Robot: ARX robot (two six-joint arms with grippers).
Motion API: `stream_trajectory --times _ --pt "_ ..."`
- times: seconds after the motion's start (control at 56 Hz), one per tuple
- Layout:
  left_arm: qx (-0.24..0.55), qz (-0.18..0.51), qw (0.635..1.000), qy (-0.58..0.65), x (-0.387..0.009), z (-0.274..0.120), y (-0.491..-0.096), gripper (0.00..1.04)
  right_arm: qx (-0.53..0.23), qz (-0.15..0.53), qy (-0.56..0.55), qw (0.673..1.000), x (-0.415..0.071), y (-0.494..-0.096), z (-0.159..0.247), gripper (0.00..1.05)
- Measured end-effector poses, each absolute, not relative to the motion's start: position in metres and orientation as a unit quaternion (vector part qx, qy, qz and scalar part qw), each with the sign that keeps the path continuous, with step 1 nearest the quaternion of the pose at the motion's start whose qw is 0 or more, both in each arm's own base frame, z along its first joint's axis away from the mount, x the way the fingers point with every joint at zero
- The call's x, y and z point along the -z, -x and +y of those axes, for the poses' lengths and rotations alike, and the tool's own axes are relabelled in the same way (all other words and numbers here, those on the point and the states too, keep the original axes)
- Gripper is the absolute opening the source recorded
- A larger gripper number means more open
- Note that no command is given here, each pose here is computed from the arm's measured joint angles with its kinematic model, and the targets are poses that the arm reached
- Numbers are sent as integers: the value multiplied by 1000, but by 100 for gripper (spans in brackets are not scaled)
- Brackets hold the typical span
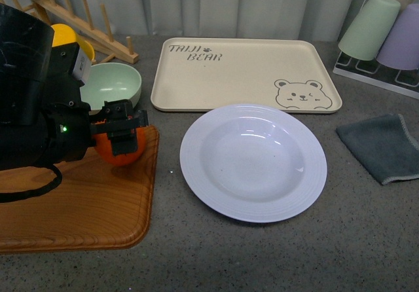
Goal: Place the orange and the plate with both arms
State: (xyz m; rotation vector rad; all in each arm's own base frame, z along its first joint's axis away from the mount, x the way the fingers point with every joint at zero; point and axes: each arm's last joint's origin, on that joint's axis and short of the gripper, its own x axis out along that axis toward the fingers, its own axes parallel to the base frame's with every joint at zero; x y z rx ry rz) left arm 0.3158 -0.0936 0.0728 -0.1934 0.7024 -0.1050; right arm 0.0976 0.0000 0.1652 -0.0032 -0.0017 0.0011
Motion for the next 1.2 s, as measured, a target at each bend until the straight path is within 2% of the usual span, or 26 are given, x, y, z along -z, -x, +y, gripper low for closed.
stream_trajectory --times 0.196,0.339,0.536,0.768,1.018,1.196 --pt "102 309 939 112 -101 -131 -315 62 -1 -1 2 1000 -165 -98 0 96" --pt "147 308 933 112 -106 -168 -313 62 -1 -1 2 1000 -165 -98 0 96" --pt "179 343 918 92 -85 -204 -307 62 0 -1 2 1000 -165 -98 0 96" --pt "167 386 901 104 -60 -208 -308 62 -1 -1 2 1000 -165 -98 0 96" --pt "164 380 903 110 -65 -208 -309 100 0 -1 2 1000 -165 -98 0 96" --pt "162 354 913 124 -87 -202 -306 98 -1 -1 2 1000 -165 -98 0 96"
